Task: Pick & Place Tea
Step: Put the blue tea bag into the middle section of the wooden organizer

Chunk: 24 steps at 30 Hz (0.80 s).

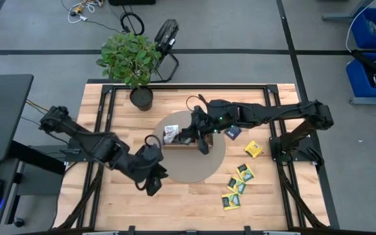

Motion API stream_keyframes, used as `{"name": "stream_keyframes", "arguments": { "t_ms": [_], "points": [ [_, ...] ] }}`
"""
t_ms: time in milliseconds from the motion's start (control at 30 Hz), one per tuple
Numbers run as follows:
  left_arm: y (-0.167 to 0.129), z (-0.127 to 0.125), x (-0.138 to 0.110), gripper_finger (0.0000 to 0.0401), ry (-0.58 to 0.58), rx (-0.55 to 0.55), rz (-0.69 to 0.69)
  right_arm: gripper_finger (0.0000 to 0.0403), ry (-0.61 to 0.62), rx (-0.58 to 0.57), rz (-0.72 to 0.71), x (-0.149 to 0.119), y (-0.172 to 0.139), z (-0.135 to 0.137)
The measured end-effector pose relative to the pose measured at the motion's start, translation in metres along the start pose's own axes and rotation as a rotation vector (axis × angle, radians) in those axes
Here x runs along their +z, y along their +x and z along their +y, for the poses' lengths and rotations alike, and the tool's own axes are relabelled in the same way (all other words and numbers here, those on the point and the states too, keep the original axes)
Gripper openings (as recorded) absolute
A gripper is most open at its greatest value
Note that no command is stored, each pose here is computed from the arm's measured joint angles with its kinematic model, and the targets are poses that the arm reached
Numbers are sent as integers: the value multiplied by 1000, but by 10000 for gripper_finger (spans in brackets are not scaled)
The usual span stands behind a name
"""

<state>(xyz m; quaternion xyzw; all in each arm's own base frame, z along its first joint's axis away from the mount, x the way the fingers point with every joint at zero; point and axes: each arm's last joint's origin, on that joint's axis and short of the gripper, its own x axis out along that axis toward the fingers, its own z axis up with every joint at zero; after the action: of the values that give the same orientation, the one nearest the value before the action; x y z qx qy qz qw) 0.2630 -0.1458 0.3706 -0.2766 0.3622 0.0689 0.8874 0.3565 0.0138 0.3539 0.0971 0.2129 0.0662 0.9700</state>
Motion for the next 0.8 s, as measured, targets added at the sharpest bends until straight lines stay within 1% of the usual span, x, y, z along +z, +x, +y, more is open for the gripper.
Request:
{"name": "stream_keyframes", "arguments": {
  "t_ms": [100,133,233,367,400,500,533,600,667,733,800],
  "points": [
    [-3,-4,-8,95,-7,12,-14,0,28,-10,-23,-6,-7,-6],
    [-4,-5,-10,93,-5,20,-18,0,47,-11,-29,-12,-9,-8],
    [-7,-9,-16,90,-10,36,-45,0,116,6,-123,-32,-21,-10],
    [-9,-10,-19,87,-14,66,-97,0,182,65,-319,-56,-41,-10],
    [-9,-10,-18,87,-14,76,-113,0,190,61,-363,-63,-46,-11],
    [-9,-8,-15,87,-18,110,-165,0,226,54,-559,-79,-60,-13],
    [-8,-6,-13,87,-23,125,-187,0,243,68,-637,-82,-63,-14],
    [-7,-3,-8,87,-38,169,-252,0,285,98,-747,-94,-67,-16],
    [-6,2,0,87,-80,228,-347,0,310,123,-822,-100,-70,-14],
    [-6,8,8,87,-126,293,-460,0,319,132,-848,-104,-71,-10],
    [-6,12,16,87,-168,345,-562,0,315,128,-840,-106,-70,-7]
  ]
}}
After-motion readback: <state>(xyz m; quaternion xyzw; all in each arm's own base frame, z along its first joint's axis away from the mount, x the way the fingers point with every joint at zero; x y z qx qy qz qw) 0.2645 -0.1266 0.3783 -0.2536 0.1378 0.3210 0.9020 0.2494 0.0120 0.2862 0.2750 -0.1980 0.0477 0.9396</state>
